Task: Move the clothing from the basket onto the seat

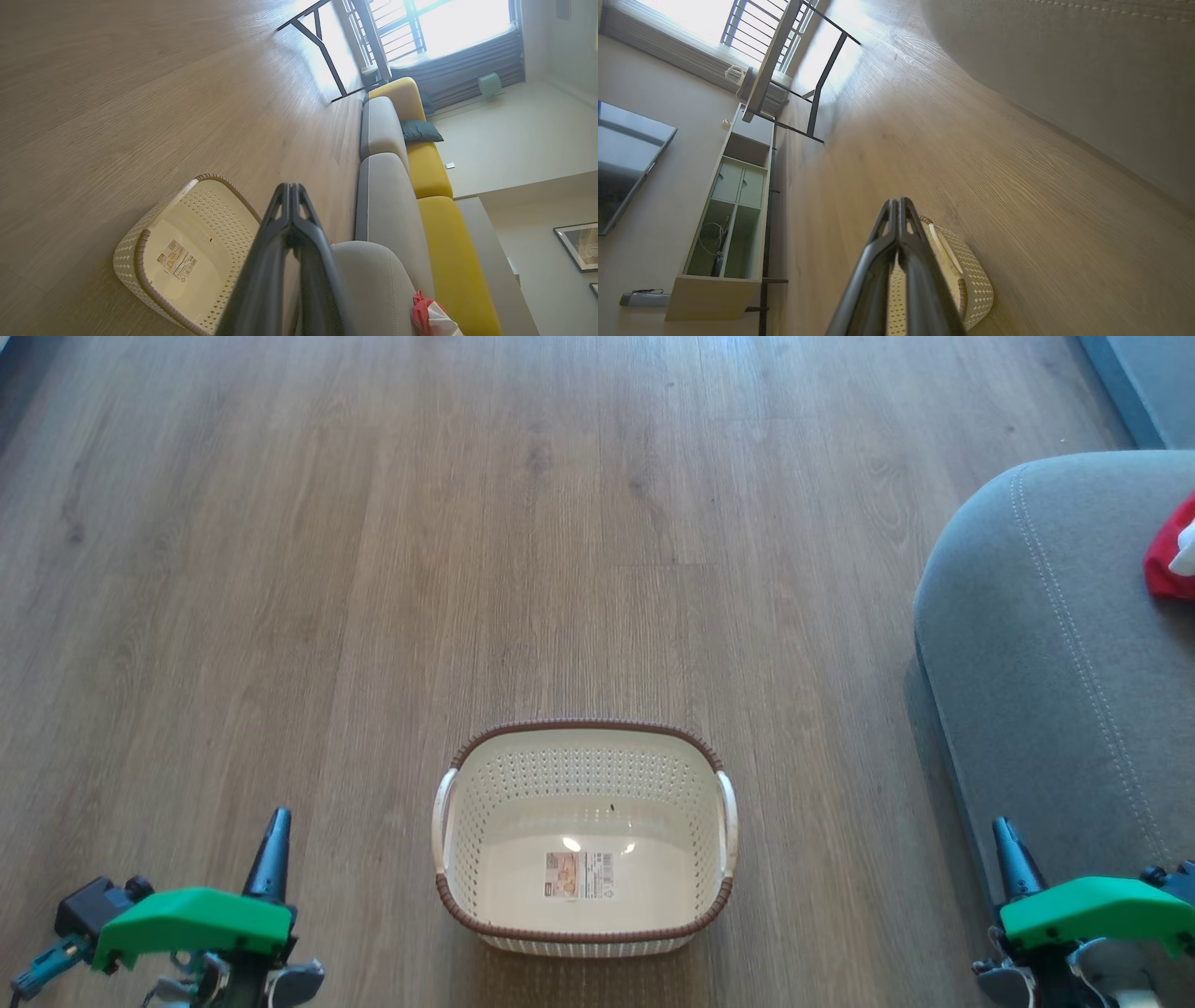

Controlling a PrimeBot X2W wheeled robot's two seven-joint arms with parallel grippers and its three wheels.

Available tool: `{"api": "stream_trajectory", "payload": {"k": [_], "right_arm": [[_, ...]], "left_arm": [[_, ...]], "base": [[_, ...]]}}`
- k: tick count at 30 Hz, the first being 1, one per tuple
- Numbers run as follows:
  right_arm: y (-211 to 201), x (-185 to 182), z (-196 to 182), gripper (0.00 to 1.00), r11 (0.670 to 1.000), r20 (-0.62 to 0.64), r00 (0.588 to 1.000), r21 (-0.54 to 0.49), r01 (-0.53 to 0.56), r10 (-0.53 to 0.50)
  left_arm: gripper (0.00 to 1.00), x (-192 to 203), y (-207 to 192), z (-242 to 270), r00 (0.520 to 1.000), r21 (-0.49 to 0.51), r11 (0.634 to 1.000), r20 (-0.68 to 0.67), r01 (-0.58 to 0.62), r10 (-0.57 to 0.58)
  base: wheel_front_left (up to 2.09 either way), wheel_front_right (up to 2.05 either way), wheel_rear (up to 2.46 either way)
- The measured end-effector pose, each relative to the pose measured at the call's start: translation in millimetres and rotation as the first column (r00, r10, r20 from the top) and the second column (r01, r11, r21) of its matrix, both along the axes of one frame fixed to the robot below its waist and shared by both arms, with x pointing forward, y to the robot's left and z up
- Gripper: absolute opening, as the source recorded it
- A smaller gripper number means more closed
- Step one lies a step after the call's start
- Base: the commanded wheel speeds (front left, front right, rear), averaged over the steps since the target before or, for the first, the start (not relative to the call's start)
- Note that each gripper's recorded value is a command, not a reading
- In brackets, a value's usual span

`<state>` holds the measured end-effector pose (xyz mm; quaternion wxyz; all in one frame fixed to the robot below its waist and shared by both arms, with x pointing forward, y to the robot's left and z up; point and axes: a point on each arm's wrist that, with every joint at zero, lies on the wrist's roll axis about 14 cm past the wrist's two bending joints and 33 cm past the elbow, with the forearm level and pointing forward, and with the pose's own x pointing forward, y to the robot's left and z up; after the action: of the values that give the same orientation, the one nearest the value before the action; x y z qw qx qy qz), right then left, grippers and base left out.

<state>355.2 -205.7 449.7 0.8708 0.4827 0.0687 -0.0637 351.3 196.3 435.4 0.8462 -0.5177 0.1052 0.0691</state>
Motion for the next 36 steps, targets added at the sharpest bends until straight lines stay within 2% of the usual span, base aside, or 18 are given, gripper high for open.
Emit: {"api": "stream_trajectory", "payload": {"k": [18,26,36], "right_arm": [[-0.8,5.5,6.9,0.0,0.975,0.022,0.999,0.22,0.029,-0.035],[-1.7,10.5,13.6,0.0,0.952,0.042,0.998,0.303,0.034,-0.049],[-1.0,13.3,18.6,0.0,0.905,0.058,0.996,0.423,0.038,-0.069]], "left_arm": [[0.0,9.0,-5.1,13.7,0.999,-0.19,0.982,0.044,-0.016,0.025],[0.0,11.0,-4.4,17.6,0.997,-0.261,0.965,0.057,-0.027,0.043],[0.0,17.8,-8.2,29.3,0.994,-0.364,0.931,0.095,-0.02,0.058]], "base": [[0.0,0.0,0.0],[0.0,0.0,0.0],[0.0,0.0,0.0]]}}
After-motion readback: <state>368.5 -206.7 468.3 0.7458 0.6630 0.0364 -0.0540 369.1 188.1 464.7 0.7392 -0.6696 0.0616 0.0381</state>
